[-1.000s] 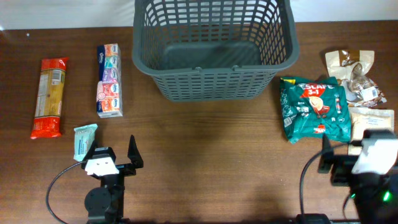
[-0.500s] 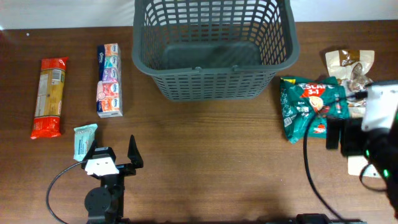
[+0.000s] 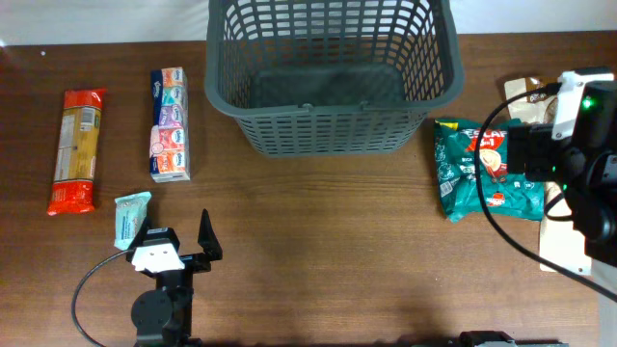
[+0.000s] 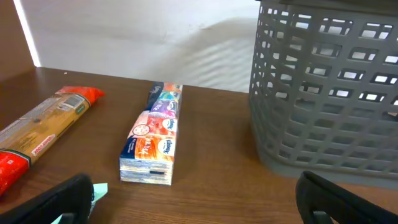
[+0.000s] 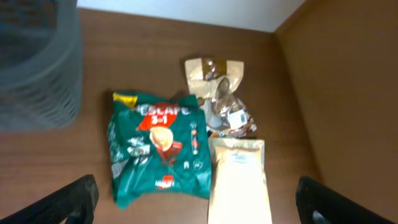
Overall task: Pack container
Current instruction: 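Move the right gripper over the green Nescafe bag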
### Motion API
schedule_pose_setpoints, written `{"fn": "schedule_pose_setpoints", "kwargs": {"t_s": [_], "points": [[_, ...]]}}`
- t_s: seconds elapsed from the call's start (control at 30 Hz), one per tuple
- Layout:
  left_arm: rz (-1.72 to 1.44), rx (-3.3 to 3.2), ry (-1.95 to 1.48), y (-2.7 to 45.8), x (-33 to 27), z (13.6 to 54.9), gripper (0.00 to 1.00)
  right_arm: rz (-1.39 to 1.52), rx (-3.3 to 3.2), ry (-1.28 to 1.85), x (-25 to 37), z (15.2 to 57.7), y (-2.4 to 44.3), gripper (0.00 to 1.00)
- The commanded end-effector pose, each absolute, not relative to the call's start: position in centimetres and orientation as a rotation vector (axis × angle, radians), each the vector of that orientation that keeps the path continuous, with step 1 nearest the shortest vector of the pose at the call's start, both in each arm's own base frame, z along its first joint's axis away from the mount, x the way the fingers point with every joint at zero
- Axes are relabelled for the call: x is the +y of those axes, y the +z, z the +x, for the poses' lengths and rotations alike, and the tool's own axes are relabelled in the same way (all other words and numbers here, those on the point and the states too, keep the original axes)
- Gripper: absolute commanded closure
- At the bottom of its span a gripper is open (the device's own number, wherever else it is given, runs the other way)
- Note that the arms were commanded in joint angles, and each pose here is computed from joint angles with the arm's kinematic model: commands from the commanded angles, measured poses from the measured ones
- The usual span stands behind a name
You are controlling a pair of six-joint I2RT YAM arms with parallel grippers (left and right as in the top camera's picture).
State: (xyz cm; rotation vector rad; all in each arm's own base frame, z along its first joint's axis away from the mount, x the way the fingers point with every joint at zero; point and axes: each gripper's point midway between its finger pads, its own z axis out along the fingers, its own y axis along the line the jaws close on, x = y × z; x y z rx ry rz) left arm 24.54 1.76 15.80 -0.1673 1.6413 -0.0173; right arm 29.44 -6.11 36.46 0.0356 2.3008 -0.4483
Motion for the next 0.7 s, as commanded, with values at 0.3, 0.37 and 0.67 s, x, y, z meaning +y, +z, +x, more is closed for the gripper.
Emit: {"fn": "schedule_pose_setpoints", "kwargs": {"t_s": [0.3, 0.37, 0.67], "points": [[-0.177, 1.636, -0.010, 15.7, 2.0, 24.5, 0.01, 0.199, 2.368, -0.344, -12.5, 34.9, 32.6, 0.01], [-0.177, 1.636, -0.010, 15.7, 2.0, 24.5, 0.01, 0.163, 2.396, -0.271, -12.5, 35.9, 31.3, 0.01], [-0.177, 1.636, -0.010, 15.7, 2.0, 24.5, 0.01, -0.067, 2.569, 0.035, -9.9, 38.1, 24.8, 0.01]]}}
